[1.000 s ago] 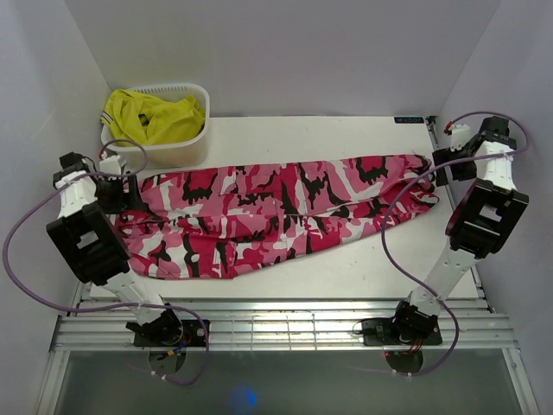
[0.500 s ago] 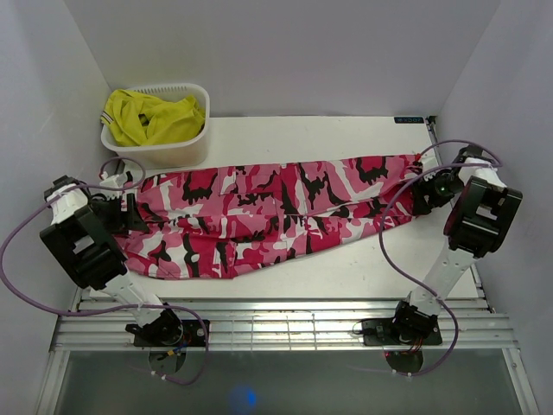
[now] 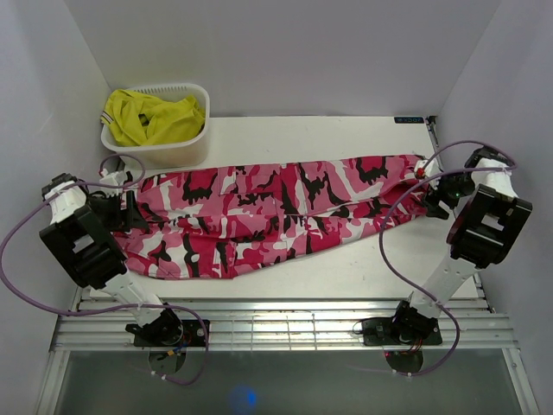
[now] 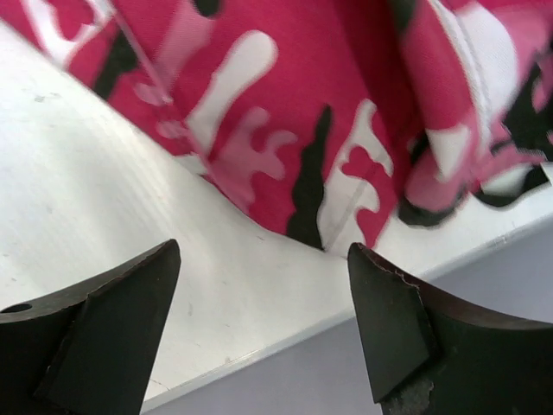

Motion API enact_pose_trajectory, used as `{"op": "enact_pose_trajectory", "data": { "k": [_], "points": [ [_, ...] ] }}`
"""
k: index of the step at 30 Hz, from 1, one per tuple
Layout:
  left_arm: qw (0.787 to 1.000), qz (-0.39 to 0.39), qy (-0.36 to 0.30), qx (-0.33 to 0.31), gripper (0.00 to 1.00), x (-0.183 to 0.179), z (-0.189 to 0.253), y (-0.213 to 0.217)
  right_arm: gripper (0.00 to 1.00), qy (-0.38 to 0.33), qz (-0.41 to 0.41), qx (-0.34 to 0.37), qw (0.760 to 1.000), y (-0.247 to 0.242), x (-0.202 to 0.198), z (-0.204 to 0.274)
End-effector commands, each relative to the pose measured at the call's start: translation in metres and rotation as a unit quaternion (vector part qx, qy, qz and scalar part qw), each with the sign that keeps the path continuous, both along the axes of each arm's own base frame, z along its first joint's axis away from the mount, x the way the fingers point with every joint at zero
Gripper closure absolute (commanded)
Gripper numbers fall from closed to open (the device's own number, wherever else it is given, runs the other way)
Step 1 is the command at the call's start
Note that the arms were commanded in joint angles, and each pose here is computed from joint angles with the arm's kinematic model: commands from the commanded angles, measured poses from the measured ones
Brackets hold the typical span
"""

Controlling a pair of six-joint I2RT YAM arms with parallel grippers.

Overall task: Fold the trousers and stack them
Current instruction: Flatten the trousers out

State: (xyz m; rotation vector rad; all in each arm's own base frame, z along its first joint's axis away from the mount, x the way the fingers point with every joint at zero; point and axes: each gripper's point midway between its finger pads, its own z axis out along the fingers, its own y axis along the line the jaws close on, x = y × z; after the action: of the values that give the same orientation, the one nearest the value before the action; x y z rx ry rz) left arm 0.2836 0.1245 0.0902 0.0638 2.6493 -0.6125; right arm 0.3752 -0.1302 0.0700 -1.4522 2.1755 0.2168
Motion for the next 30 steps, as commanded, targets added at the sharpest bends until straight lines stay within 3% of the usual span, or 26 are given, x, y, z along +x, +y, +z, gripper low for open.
{"op": "enact_pose_trajectory", "data": {
  "k": [1,5,10,12,13,16,18,19,21,23,25,27,28,30],
  "points": [
    [0.999,-0.002,-0.032,-0.010,0.12,0.011,0.015,-0.003,0.16,-0.045,0.094,-0.015,0.994,0.029,-0.003,0.005],
    [0.999,0.005,-0.039,0.002,0.12,0.017,0.017,0.003,0.15,-0.074,0.117,-0.055,0.989,0.039,0.007,-0.009],
    [0.999,0.006,-0.042,0.009,0.12,0.018,0.020,0.006,0.18,-0.052,0.129,-0.047,0.989,0.056,0.012,-0.026],
    [0.999,0.005,-0.043,0.011,0.12,0.019,0.020,0.007,0.27,-0.045,0.131,-0.061,0.989,0.057,0.013,-0.032],
    [0.999,0.005,-0.043,0.012,0.12,0.018,0.020,0.007,0.42,-0.034,0.133,-0.070,0.988,0.055,0.009,-0.038],
    [0.999,0.003,-0.041,0.021,0.14,0.016,0.014,0.009,0.65,-0.003,0.149,-0.083,0.985,0.055,-0.008,-0.042],
    [0.998,0.001,-0.044,0.034,0.15,0.016,0.011,0.012,0.75,0.019,0.161,-0.082,0.983,0.058,-0.023,-0.039],
    [0.999,-0.002,-0.041,0.035,0.16,0.014,0.007,0.011,0.86,0.018,0.163,-0.088,0.982,0.056,-0.028,-0.031],
    [0.998,-0.003,-0.040,0.044,0.16,0.013,0.001,0.014,0.92,0.023,0.170,-0.088,0.981,0.059,-0.040,-0.024],
    [0.998,-0.005,-0.038,0.042,0.16,0.011,-0.004,0.013,0.86,0.016,0.173,-0.091,0.981,0.063,-0.050,-0.011],
    [0.999,-0.006,-0.040,0.034,0.16,0.012,-0.005,0.010,0.68,-0.001,0.172,-0.092,0.981,0.065,-0.050,-0.002],
    [0.999,-0.004,-0.042,0.027,0.16,0.012,-0.005,0.007,0.57,-0.011,0.171,-0.088,0.981,0.067,-0.047,0.001],
    [0.999,-0.003,-0.042,0.026,0.16,0.012,-0.005,0.007,0.43,-0.011,0.166,-0.083,0.983,0.067,-0.044,0.001],
    [0.999,-0.006,-0.041,0.025,0.16,0.010,-0.006,0.005,0.31,-0.014,0.164,-0.084,0.983,0.065,-0.037,0.004]
  ]
}}
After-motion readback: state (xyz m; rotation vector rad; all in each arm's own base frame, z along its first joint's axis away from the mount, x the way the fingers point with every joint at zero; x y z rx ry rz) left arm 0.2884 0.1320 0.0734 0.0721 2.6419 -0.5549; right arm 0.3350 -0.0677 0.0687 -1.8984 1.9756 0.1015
